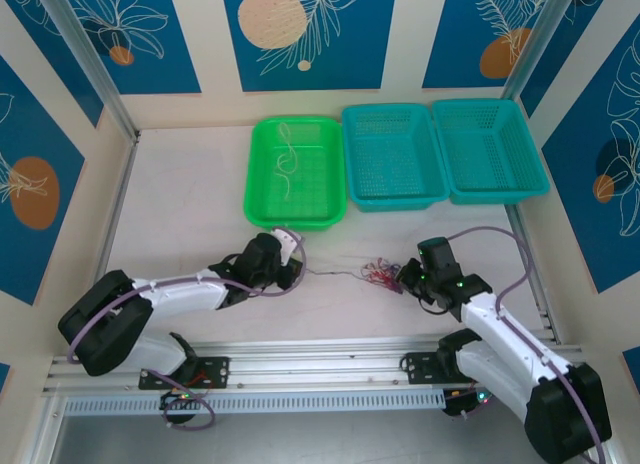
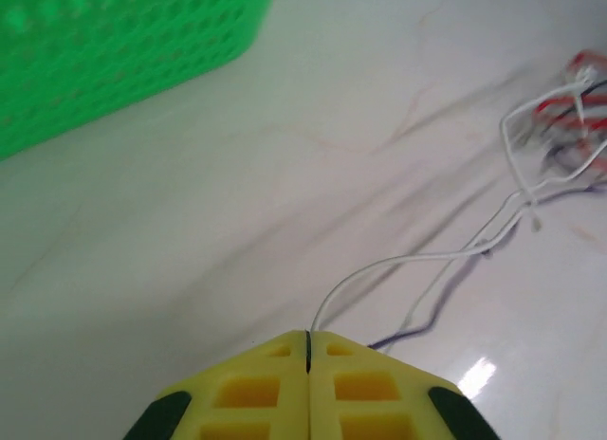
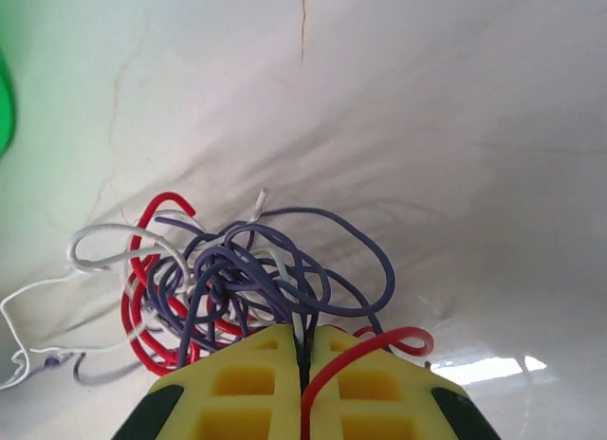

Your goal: Untangle the cables

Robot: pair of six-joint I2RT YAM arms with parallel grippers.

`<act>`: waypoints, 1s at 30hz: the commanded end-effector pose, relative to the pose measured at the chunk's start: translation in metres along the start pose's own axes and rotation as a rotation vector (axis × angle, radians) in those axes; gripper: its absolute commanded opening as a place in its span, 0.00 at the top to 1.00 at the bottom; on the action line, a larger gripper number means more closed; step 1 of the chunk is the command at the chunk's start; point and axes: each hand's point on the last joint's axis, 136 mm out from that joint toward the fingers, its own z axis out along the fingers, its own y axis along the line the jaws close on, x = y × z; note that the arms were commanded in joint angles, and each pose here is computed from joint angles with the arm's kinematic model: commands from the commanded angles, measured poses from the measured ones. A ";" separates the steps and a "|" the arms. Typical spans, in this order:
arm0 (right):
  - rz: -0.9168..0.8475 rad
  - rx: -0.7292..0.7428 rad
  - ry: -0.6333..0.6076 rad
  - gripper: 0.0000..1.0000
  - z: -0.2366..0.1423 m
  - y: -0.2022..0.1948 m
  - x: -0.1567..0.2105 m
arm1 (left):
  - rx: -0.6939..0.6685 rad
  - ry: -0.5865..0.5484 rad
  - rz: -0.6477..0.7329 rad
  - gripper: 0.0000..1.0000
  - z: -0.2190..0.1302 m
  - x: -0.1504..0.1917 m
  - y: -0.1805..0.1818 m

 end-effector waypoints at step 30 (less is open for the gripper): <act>-0.271 -0.213 0.139 1.00 -0.009 0.073 0.011 | 0.769 -0.016 0.099 0.49 0.020 -0.075 -0.141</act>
